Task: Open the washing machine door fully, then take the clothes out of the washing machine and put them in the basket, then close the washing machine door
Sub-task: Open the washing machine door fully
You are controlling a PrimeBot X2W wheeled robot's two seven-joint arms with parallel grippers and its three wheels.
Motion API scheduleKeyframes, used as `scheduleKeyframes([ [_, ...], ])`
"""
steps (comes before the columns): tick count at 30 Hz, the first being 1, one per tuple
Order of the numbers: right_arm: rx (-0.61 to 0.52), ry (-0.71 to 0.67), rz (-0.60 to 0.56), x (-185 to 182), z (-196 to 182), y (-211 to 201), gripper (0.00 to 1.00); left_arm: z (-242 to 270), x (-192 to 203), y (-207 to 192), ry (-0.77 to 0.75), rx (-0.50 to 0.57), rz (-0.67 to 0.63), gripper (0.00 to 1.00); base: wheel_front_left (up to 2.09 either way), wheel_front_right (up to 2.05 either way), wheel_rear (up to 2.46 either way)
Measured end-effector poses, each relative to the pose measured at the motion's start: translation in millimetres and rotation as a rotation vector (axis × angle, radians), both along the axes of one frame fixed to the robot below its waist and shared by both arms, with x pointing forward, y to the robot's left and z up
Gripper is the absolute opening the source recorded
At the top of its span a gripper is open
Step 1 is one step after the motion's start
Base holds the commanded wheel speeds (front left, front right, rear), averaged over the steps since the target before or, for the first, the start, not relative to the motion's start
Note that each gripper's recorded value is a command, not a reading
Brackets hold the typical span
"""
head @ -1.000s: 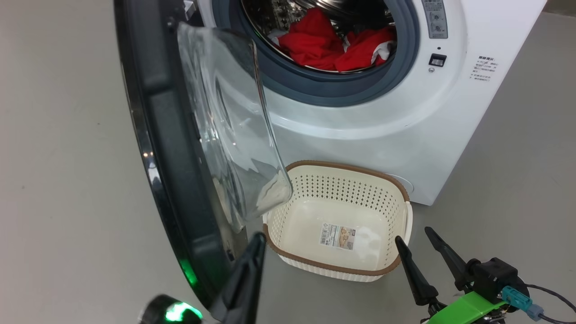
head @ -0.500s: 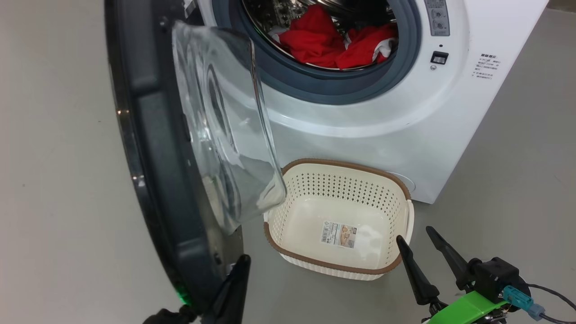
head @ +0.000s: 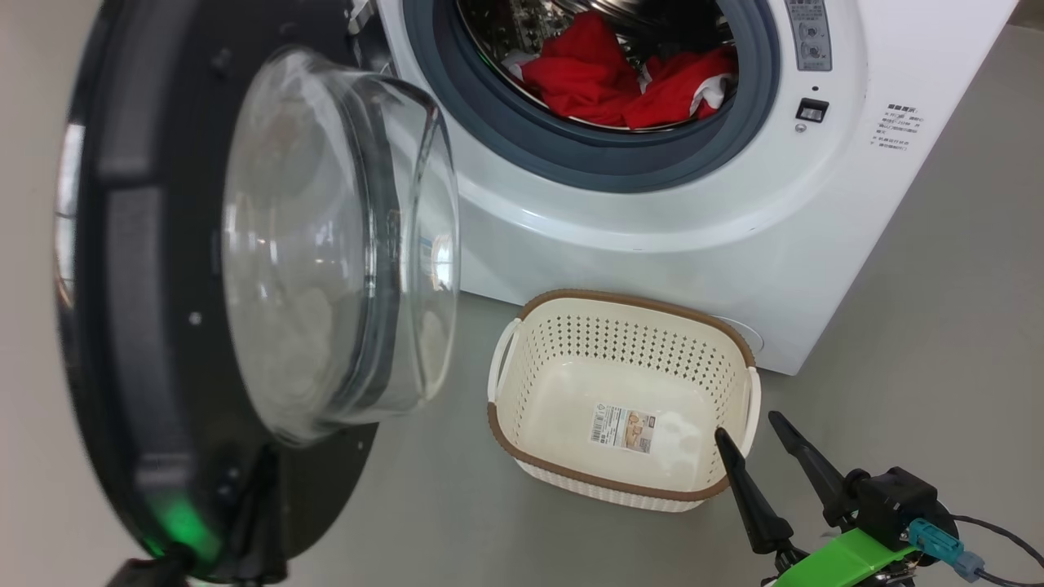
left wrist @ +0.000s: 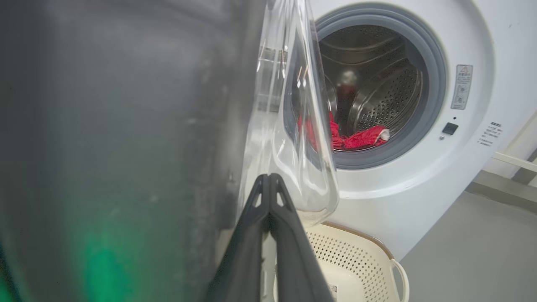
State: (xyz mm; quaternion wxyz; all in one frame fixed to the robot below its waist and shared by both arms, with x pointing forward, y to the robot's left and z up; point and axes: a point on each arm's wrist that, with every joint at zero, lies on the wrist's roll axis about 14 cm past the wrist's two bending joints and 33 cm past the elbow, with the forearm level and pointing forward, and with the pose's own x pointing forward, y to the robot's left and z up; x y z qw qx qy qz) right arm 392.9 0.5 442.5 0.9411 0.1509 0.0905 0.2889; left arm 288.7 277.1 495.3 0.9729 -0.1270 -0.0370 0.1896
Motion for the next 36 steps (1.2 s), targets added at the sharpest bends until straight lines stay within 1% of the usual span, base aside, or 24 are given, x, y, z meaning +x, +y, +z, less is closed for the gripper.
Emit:
scheduleKeyframes([
  [5, 0.000, 0.011, 0.000, 0, -4, 0, 1.00, -5, -15, 41, 0.036, 0.041, 0.121, 0.00, 0.00, 0.00, 0.00],
  [9, -0.002, 0.022, -0.002, 1, -9, -1, 1.00, -3, -15, 57, 0.039, 0.056, 0.164, 0.00, 0.00, 0.00, 0.00],
  [16, -0.010, 0.025, -0.010, 10, -13, -6, 1.00, 4, -14, 100, 0.039, 0.092, 0.289, 0.00, 0.00, 0.00, 0.00],
  [26, -0.014, 0.034, -0.031, 19, -20, -15, 1.00, 8, -11, 149, 0.058, 0.121, 0.405, 0.00, 0.00, 0.00, 0.00],
  [36, -0.016, 0.039, -0.041, 26, -25, -19, 1.00, 11, -10, 187, 0.081, 0.128, 0.487, 0.00, 0.00, 0.00, 0.00],
])
